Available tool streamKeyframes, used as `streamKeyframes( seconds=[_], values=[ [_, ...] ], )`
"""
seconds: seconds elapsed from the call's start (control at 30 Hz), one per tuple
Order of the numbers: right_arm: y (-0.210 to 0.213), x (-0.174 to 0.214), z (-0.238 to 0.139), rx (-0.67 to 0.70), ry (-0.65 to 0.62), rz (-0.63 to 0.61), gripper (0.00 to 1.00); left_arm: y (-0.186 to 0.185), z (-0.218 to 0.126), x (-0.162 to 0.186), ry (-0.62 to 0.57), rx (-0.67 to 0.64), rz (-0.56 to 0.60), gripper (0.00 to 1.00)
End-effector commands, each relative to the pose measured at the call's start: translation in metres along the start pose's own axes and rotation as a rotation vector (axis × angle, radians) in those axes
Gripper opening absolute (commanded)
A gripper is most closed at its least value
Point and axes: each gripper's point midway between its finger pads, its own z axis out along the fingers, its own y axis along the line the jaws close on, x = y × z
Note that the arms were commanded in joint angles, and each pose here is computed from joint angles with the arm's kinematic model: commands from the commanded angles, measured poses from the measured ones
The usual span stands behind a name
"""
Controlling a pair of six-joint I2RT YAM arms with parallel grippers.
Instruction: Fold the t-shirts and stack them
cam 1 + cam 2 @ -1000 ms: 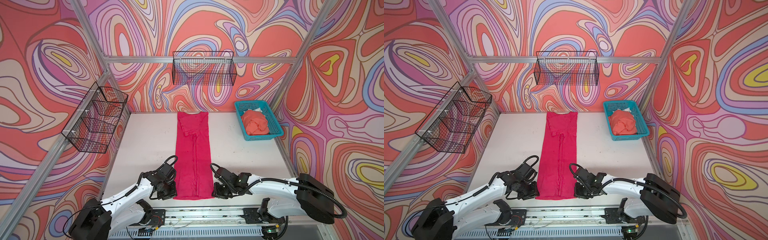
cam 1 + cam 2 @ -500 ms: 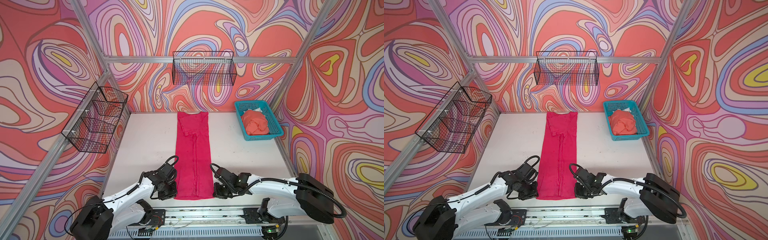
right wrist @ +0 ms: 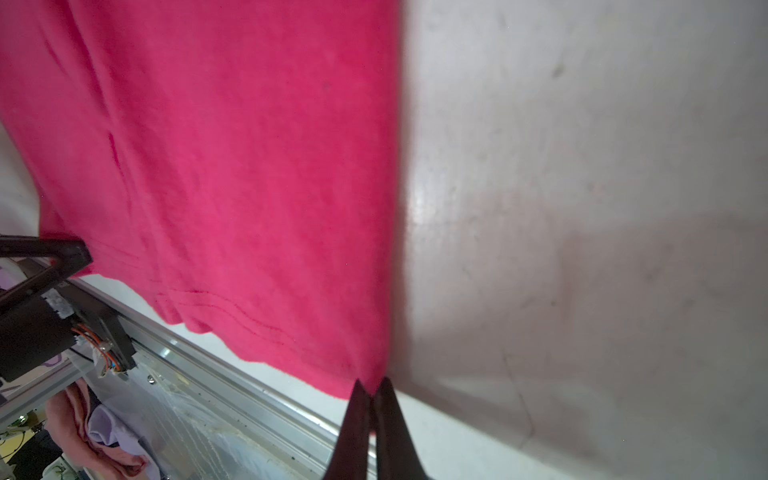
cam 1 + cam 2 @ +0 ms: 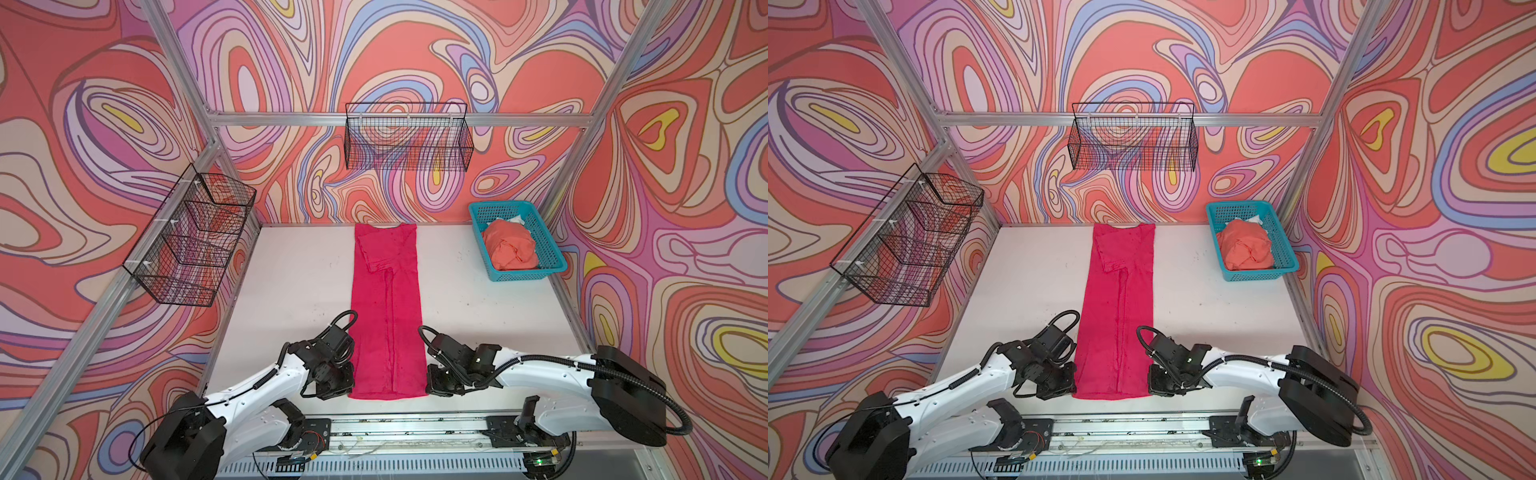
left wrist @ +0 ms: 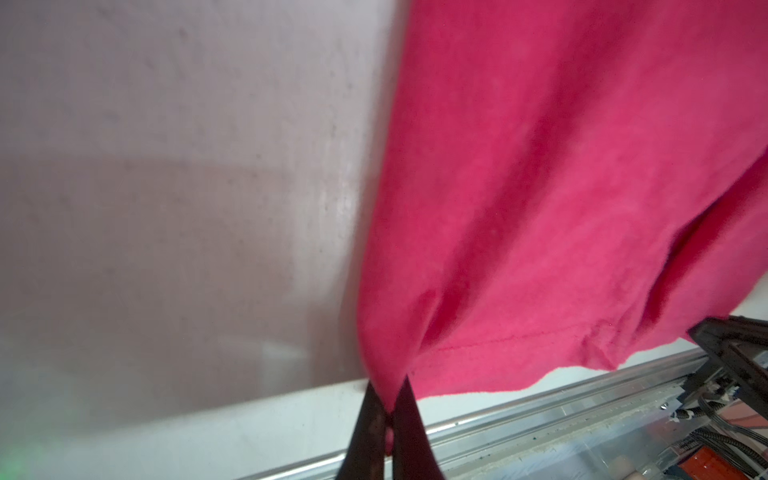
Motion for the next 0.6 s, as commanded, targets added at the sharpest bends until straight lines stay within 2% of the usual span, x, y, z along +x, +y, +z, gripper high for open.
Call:
streamKeyframes(
  seconds=[0.0,0.2,0.57],
  values=[
    [0.009,-0.011,-0.012,0.022,-0.048,-0.020,0.00,-0.011,-0.015,-0.008,-0.024,-0.011,0.025,0.00],
    [0.012,-0.034,-0.038,0.044,-0.112,-0.020,0.00,-0.026,-0.031,-0.021,-0.040,-0.003,0.046,0.00],
    [0.019,-0.083,-0.062,0.019,-0.160,-0.038,0.00,-0.057,-0.066,-0.074,-0.060,0.052,0.080,0.00]
  ],
)
